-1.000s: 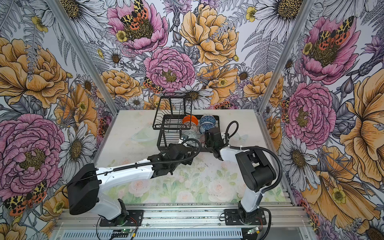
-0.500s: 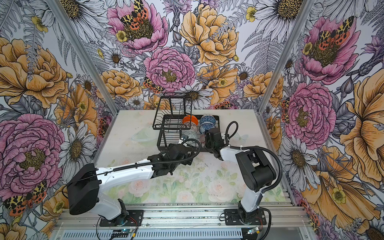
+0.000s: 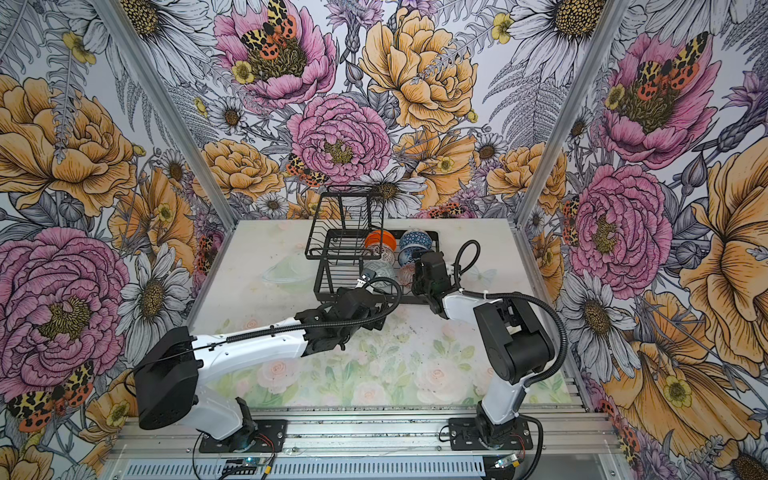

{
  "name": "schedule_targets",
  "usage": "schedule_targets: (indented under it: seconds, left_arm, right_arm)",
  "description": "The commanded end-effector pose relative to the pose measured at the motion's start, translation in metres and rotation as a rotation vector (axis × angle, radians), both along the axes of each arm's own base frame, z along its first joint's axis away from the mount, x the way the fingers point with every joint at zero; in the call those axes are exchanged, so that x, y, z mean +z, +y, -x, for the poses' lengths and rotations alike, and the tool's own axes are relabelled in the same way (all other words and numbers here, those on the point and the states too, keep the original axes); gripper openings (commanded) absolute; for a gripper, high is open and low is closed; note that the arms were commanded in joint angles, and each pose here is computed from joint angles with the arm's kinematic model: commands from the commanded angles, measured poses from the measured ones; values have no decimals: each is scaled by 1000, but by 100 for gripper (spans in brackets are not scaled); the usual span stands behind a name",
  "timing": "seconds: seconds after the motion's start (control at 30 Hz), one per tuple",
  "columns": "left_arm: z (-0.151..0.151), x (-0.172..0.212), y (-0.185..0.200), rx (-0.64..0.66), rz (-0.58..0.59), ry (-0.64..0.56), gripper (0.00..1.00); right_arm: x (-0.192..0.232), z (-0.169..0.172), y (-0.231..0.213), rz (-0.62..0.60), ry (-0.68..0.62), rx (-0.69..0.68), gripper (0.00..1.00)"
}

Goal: Load the bowls into the dish rack

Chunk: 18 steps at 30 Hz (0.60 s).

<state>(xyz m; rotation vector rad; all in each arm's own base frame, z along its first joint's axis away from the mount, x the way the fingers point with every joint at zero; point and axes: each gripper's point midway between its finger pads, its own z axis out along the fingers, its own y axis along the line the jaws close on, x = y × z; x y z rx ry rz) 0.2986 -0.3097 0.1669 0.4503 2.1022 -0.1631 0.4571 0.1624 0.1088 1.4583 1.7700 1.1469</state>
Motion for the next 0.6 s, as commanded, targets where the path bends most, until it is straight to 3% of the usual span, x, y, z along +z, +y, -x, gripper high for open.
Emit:
schedule_targets:
  seconds: [0.0,0.57]
  left_arm:
    - [-1,1,5,35,6,-8,99]
    - [0,1,7,36,5,-11,99]
  right_arm:
    - [-20,14,-4,52,78,16,99]
    - [-8,14,-4,47,52,20,99]
